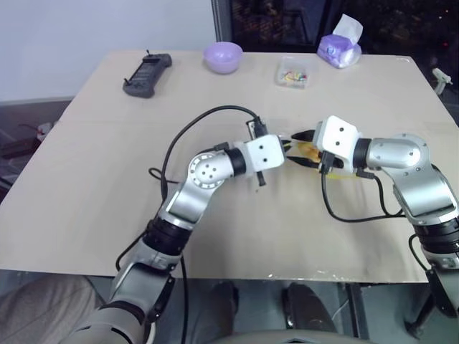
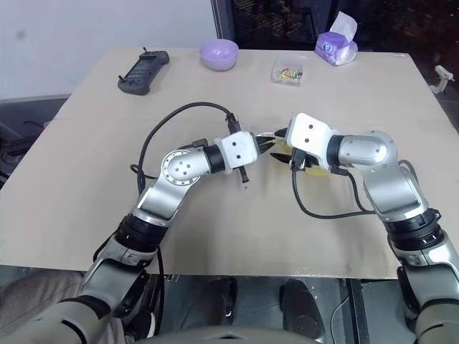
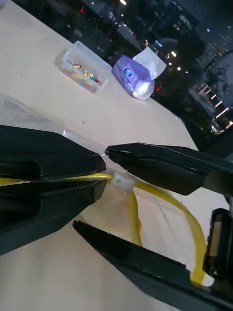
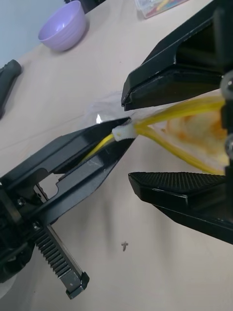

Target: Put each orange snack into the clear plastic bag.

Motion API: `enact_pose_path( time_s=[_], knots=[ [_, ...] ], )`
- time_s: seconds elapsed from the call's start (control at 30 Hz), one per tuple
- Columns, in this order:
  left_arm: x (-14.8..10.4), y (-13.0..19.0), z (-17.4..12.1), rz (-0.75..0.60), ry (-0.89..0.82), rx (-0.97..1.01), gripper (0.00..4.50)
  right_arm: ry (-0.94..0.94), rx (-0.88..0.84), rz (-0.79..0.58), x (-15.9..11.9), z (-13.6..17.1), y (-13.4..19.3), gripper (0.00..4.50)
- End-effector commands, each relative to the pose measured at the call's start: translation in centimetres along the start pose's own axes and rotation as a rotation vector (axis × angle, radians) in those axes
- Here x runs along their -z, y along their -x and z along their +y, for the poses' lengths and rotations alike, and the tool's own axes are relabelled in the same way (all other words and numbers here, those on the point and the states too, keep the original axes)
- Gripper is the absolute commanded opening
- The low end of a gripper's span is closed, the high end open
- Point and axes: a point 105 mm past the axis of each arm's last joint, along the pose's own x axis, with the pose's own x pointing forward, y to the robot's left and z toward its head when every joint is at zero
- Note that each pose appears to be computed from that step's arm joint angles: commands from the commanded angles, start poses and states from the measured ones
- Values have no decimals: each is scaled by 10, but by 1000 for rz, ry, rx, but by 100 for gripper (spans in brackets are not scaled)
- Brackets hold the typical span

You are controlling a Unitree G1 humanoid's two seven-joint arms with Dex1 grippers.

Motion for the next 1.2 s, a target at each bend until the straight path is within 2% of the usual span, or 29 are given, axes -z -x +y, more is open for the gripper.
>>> enact_pose_path(
  time_s=[0.03, 0.23, 0.33, 0.37, 0.43, 0.97, 1.2],
  knots=[
    [-12, 3, 5, -34, -24, -30, 0, 50, 37, -36, -14, -6, 5, 219],
    [-12, 3, 4, -32, -19, -30, 0, 53, 37, -60, -22, -7, 6, 219],
    [-12, 3, 3, -33, -14, -28, 0, 50, 35, -61, -23, -5, 6, 139],
    [-12, 3, 3, -34, -13, -27, 0, 49, 34, -61, -22, -5, 6, 85],
    [-12, 3, 2, -34, -12, -26, 0, 42, 36, -57, -21, -4, 6, 5],
    [-13, 0, 3, -39, -10, -29, 0, 40, 52, -30, -14, -6, 7, 5],
    [-12, 1, 4, -37, -9, -42, 0, 40, 58, 41, -1, -9, 19, 5]
  ],
)
